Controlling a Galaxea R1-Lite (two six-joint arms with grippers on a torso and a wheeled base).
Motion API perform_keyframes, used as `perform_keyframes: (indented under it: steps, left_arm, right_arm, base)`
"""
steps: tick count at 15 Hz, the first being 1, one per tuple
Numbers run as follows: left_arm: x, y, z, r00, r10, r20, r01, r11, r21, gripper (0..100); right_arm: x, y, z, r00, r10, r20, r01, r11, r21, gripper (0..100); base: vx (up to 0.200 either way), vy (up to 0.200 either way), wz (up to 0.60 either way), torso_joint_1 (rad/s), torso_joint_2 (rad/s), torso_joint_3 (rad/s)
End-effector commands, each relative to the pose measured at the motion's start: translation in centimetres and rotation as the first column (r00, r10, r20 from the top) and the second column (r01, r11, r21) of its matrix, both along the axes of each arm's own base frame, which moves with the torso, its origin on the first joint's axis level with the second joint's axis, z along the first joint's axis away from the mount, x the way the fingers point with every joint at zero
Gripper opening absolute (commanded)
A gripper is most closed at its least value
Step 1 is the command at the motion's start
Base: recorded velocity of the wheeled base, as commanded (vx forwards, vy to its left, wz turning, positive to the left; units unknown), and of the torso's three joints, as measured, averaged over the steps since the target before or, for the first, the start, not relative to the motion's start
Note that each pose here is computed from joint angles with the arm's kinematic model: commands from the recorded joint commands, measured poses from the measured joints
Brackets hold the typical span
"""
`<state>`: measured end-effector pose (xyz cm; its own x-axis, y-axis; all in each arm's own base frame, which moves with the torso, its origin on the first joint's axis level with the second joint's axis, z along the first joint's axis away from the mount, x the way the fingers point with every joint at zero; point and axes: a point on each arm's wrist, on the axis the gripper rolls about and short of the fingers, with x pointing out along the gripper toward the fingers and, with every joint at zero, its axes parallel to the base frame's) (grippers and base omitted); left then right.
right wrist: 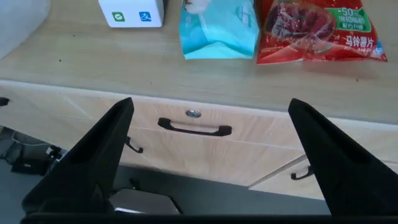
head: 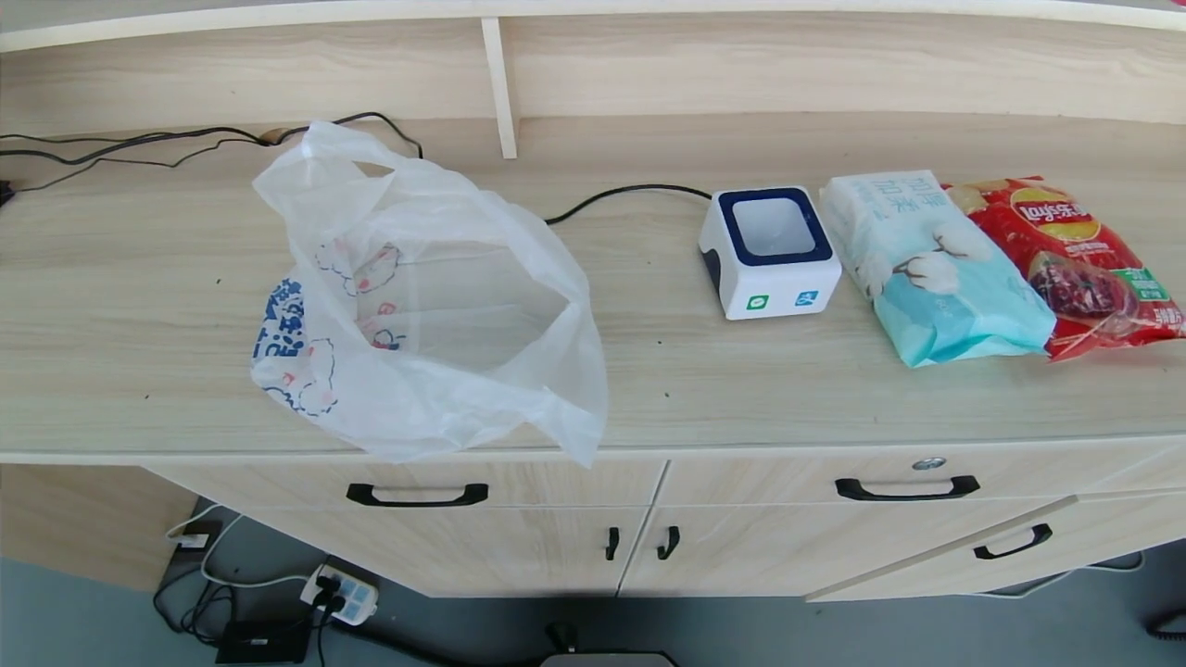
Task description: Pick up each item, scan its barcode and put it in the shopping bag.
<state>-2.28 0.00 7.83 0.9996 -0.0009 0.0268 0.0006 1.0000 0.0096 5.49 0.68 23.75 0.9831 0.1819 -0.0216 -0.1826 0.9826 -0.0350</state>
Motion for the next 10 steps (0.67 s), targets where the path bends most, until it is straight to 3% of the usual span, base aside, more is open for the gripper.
perform_keyframes:
  steps: [1, 7, 10]
  left_arm:
    - [0.0, 0.0, 0.0, 1.000, -0.001, 0.001, 0.001, 1.000, 0.000, 100]
    - [0.0, 0.0, 0.0, 1.000, -0.001, 0.002, 0.001, 1.000, -0.003, 100]
    - [0.0, 0.0, 0.0, 1.000, -0.001, 0.002, 0.001, 1.000, -0.003, 100]
  right_arm:
    - [11.3, 1.6, 4.5, 0.991, 0.098, -0.090, -0.097, 0.995, 0.021, 100]
    - [17.9, 1.7, 3.8, 0.975, 0.132, -0.180, -0.139, 0.990, -0.024, 100]
    - [20.2, 0.1, 3.3, 0.974, 0.124, -0.192, -0.140, 0.987, -0.075, 100]
  base:
    - [0.000, 0.000, 0.00, 0.000, 0.00, 0.000]
    - [0.000, 0.000, 0.00, 0.000, 0.00, 0.000]
    - [0.000, 0.000, 0.00, 0.000, 0.00, 0.000]
